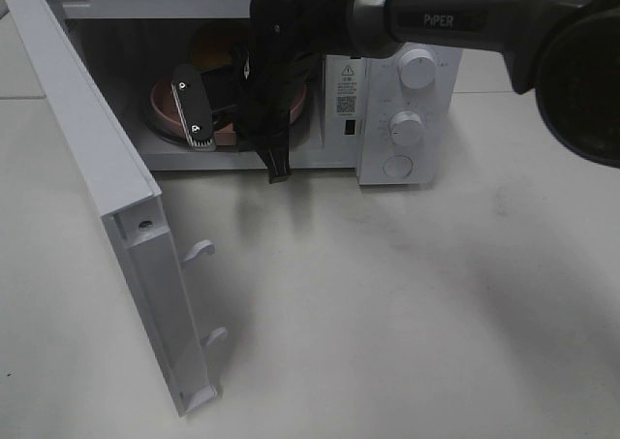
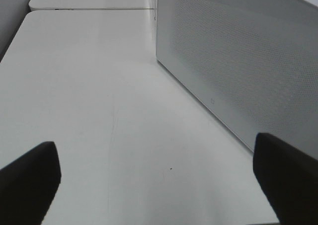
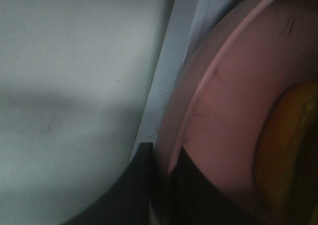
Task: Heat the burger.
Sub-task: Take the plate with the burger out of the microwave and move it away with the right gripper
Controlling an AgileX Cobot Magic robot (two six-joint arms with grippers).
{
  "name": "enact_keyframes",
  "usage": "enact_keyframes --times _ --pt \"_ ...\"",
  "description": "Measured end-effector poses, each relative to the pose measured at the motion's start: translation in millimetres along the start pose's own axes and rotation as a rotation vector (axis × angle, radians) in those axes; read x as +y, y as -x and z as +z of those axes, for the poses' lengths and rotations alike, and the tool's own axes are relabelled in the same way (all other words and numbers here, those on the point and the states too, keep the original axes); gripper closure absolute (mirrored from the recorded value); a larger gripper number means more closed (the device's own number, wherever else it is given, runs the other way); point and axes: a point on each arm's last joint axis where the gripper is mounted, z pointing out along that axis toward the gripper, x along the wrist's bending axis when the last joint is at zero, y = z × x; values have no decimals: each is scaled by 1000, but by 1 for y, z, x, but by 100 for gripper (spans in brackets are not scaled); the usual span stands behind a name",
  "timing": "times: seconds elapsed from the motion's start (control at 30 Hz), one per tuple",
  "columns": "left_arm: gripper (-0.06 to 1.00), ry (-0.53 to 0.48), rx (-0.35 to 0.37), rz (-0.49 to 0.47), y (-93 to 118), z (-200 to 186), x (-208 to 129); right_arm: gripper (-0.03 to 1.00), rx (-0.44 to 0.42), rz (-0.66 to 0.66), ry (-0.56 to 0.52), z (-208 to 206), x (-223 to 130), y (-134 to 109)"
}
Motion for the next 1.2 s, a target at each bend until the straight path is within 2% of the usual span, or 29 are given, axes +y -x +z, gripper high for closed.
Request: enact_keyframes --times 0.43,0.57,0.63,0.83,1.2 --pt "-3 0 0 0 0 0 0 91 -69 -172 56 -38 -2 -16" --pt "-3 0 0 0 0 0 0 91 -68 -196 60 -45 -3 -21" --pt "-3 0 0 0 0 0 0 91 -40 -234 58 -49 -8 -34" --pt "-3 0 0 0 0 0 0 91 -6 -249 69 -59 -11 -49" --pt "-3 0 0 0 0 0 0 91 -15 -285 71 -86 -17 -65"
